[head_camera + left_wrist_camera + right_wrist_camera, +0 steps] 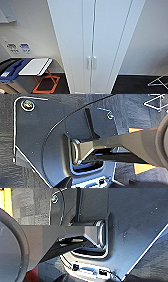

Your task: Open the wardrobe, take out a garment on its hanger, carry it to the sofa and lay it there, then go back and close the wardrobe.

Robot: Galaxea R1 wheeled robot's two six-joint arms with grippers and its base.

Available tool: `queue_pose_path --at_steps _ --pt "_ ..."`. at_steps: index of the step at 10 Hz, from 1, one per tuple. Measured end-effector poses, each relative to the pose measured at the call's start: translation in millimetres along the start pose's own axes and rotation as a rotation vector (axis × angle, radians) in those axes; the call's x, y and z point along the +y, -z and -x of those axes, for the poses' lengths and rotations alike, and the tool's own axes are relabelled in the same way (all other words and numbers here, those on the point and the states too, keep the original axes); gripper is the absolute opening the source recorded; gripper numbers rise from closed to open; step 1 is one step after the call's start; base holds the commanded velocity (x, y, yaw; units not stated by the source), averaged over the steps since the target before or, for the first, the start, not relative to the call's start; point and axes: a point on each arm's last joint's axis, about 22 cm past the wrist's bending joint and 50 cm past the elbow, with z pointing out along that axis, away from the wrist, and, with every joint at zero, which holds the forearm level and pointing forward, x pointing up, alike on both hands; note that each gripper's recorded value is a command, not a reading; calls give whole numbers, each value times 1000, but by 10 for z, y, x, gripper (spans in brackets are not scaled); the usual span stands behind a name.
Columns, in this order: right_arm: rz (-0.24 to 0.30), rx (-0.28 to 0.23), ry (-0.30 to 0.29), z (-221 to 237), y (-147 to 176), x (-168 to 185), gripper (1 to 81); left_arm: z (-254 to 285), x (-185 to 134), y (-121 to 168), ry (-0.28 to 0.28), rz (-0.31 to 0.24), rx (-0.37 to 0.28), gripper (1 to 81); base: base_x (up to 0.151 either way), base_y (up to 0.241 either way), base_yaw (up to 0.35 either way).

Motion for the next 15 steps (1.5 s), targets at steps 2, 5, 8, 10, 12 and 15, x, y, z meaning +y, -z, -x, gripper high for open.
queue_pose_path --at_steps 2,5,8,10,12,15 --pt "0 17 6 -123 -2 5 811 -132 -24 -16 -8 -1 18 811 113 0 0" --pt "0 10 4 -74 1 3 811 -19 -3 1 0 0 4 811 118 0 0" --pt "1 13 5 -82 3 6 811 -21 47 -24 2 7 5 811 124 0 0" --pt "1 12 6 -78 3 6 811 -21 51 -27 2 7 5 811 125 0 0" --pt "1 13 6 -82 3 6 811 -25 51 -27 1 7 5 811 125 0 0" --pt "1 13 6 -84 3 6 811 -26 51 -27 0 7 5 811 124 0 0"
